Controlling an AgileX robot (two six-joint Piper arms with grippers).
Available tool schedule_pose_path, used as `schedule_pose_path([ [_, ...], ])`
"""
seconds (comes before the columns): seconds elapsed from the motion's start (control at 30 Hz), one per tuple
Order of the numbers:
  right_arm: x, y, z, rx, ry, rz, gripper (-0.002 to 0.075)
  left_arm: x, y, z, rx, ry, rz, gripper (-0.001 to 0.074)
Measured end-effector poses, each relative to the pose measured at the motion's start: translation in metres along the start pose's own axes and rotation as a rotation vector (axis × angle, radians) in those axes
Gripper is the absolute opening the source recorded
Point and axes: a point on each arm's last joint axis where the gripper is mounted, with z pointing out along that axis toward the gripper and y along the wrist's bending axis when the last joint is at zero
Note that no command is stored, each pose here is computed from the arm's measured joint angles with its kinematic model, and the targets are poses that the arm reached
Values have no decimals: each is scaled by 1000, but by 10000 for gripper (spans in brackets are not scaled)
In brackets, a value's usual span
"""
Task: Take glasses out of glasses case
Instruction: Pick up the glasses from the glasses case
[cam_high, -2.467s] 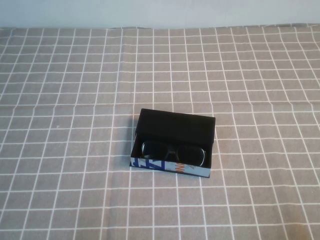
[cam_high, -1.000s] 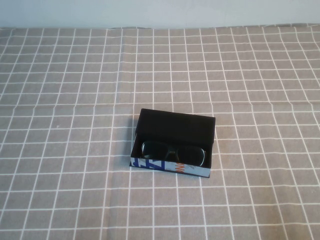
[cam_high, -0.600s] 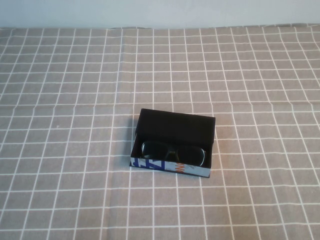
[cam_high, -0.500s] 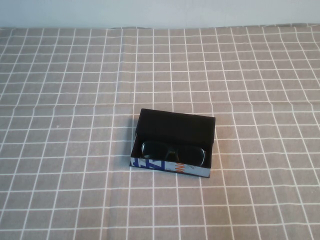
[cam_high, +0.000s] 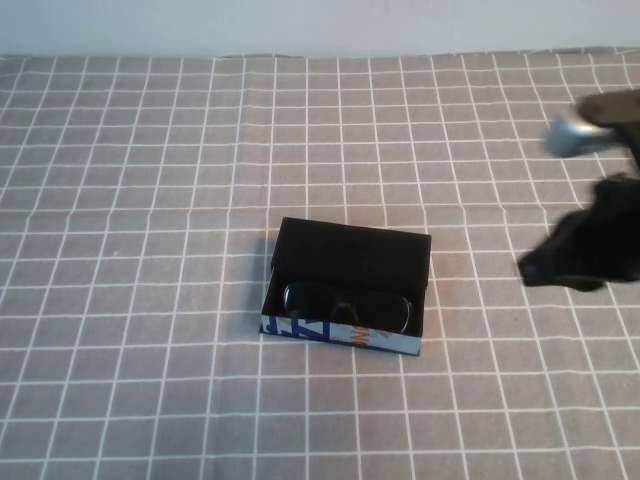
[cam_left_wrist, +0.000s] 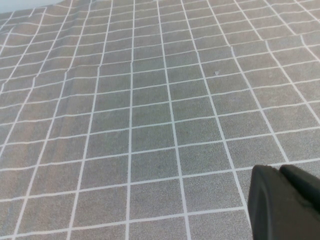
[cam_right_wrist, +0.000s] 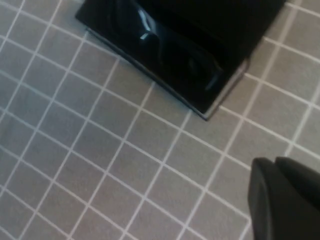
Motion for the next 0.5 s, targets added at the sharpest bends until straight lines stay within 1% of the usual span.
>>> schedule_pose_path([
  [0.2, -37, 37, 49, -85, 70, -370, -17, 0, 0, 0, 0, 0, 0, -4],
  [0.3, -50, 51, 72, -116, 88, -488, -5, 0, 0, 0, 0, 0, 0, -4],
  [0.4, -63, 61, 96, -141, 103, -590, 50, 0, 0, 0, 0, 0, 0, -4],
  [0.5, -76, 70, 122, -165, 128, -654, 153, 0, 0, 0, 0, 0, 0, -4],
])
